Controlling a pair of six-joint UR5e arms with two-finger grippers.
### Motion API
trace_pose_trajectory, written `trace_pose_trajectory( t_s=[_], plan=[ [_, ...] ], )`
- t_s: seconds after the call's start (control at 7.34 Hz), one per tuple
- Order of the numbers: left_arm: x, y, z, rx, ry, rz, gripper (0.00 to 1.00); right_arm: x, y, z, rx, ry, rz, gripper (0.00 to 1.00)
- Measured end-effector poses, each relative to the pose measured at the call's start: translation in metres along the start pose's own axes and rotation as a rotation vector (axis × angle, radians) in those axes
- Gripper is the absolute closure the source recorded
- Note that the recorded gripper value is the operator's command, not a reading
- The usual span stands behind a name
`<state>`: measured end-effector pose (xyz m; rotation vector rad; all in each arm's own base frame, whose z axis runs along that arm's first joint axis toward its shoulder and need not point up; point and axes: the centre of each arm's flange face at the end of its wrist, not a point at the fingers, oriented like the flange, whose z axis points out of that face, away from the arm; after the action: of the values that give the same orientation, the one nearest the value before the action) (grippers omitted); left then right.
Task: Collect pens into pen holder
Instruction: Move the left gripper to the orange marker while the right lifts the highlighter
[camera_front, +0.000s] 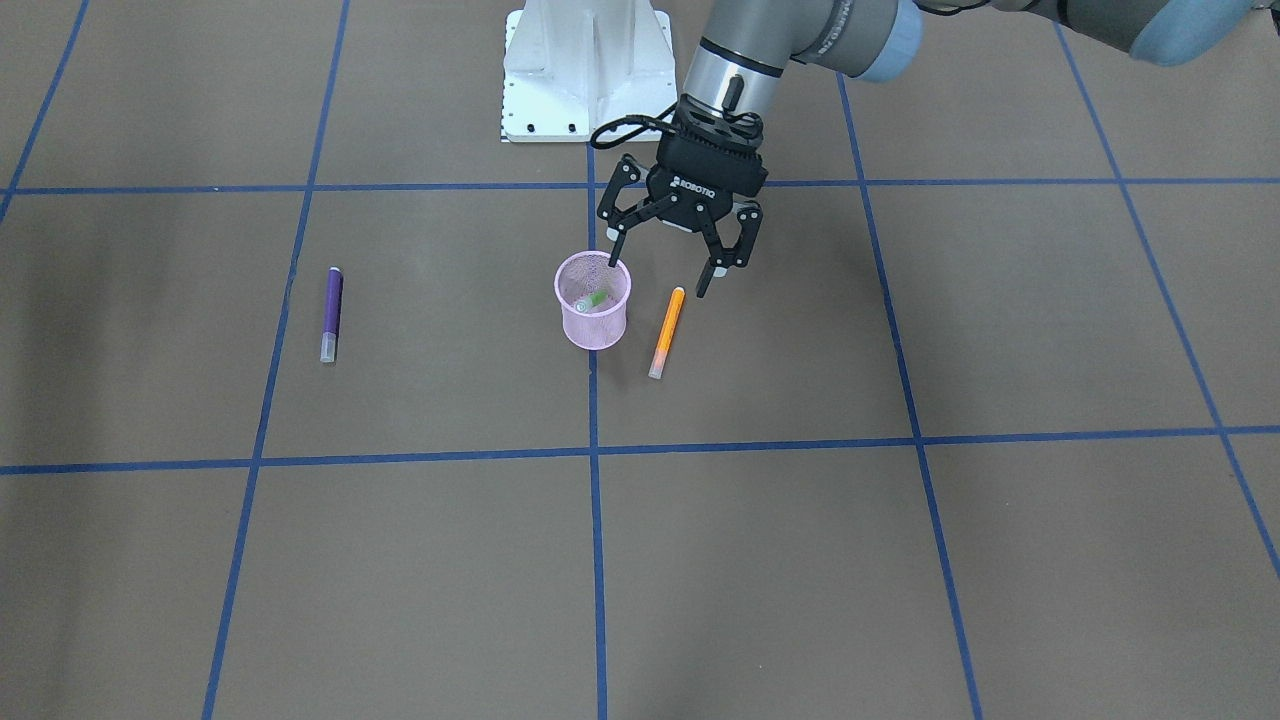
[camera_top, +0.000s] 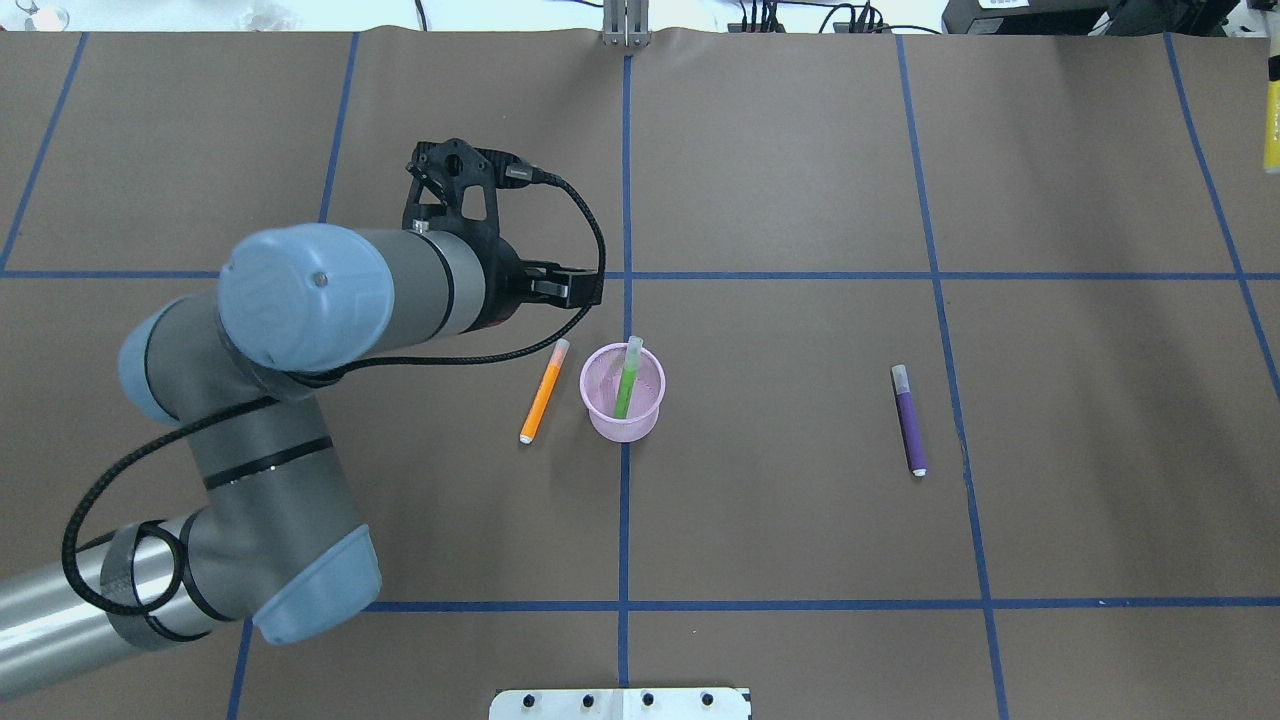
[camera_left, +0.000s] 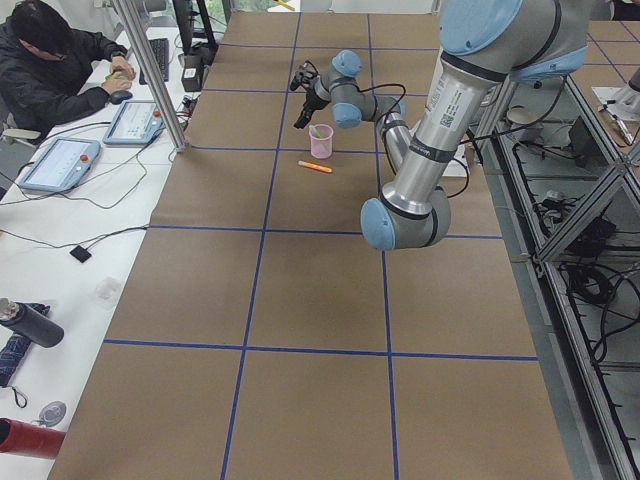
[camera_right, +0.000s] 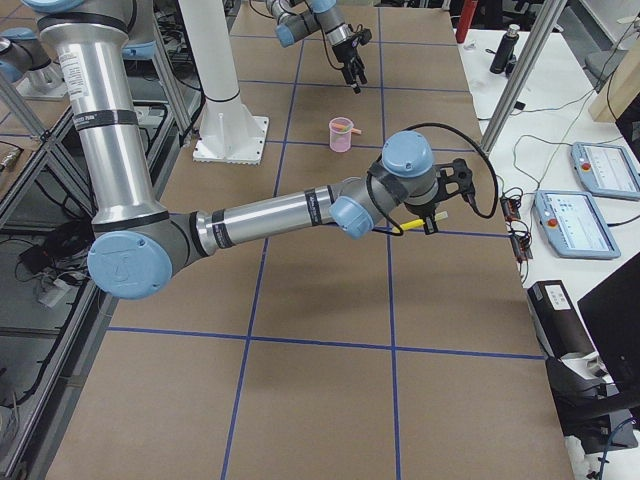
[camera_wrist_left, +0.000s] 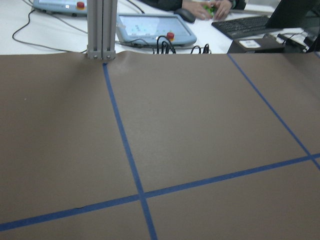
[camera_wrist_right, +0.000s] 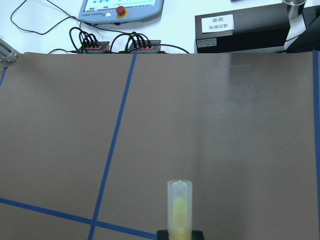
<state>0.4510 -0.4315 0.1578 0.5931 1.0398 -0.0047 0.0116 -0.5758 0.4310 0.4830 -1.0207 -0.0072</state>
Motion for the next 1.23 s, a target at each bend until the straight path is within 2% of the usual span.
trace_pose_trajectory(
  t_s=[0.27,0.54,0.95,1.23],
  plan=[
    [-0.024,-0.007,0.015,-0.140,-0.048,-0.028,0.02,-0.036,-0.012,-0.006,0.042,-0.031,-0.071,1.00],
    [-0.037,0.002,0.047,-0.251,-0.081,-0.049,0.05,-0.066,-0.011,0.008,0.107,-0.059,-0.091,1.00],
    [-0.035,0.005,0.096,-0.341,-0.122,-0.068,0.10,-0.114,0.003,0.052,0.186,-0.094,-0.083,1.00],
    [-0.024,0.002,0.126,-0.394,-0.137,-0.066,0.13,-0.136,0.010,0.076,0.206,-0.098,-0.105,1.00]
  ],
)
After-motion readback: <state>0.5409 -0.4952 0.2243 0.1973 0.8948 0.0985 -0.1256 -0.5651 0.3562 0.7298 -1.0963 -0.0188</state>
